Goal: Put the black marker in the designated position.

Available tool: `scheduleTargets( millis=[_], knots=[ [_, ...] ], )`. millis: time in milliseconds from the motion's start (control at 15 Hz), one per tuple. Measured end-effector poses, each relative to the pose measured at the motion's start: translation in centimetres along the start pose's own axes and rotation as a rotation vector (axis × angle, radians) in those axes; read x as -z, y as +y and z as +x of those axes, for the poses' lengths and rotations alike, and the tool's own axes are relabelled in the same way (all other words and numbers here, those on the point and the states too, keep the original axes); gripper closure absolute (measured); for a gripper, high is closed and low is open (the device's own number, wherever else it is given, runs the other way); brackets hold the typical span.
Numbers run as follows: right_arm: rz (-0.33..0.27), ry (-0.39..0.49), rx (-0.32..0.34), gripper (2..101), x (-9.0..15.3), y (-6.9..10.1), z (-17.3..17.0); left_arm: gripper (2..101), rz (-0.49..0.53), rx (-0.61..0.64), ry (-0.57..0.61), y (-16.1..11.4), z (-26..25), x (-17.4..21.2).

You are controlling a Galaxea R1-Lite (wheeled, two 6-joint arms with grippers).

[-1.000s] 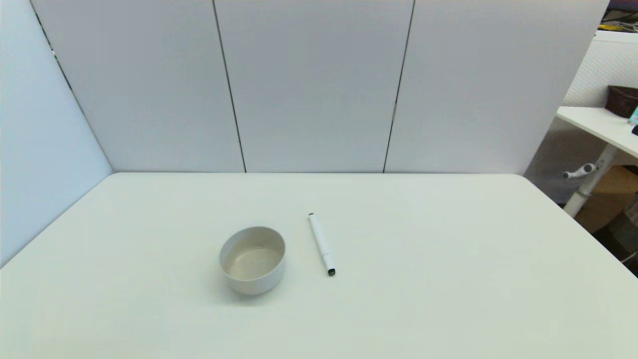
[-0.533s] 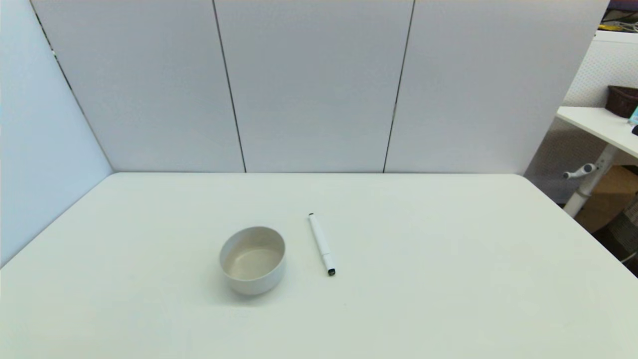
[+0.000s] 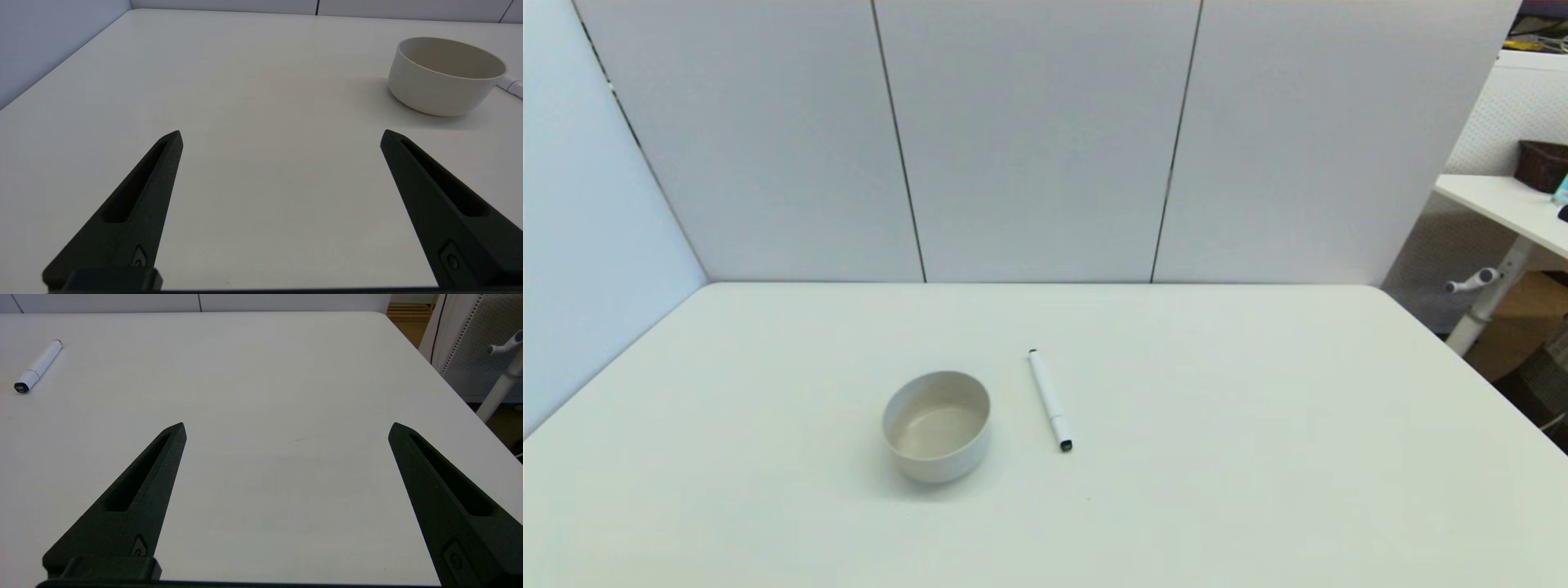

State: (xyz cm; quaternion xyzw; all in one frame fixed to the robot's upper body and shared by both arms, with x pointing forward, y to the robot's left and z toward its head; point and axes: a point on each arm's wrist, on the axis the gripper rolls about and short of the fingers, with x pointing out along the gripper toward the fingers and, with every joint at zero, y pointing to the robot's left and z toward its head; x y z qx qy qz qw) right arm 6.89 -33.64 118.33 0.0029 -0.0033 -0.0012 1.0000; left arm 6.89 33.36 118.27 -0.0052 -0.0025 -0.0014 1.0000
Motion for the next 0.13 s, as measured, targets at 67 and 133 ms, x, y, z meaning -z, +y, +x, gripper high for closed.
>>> scheduleTargets(
  millis=[67,133],
  knots=[
    [0.001,0.001,0.000,4.3,0.02,0.00,0.00,5.4,0.000,0.000,0.000,0.00,0.00,0.00],
    [0.002,0.001,0.000,4.3,0.03,0.00,0.01,5.4,0.000,0.000,0.000,0.00,0.00,0.00]
  ],
)
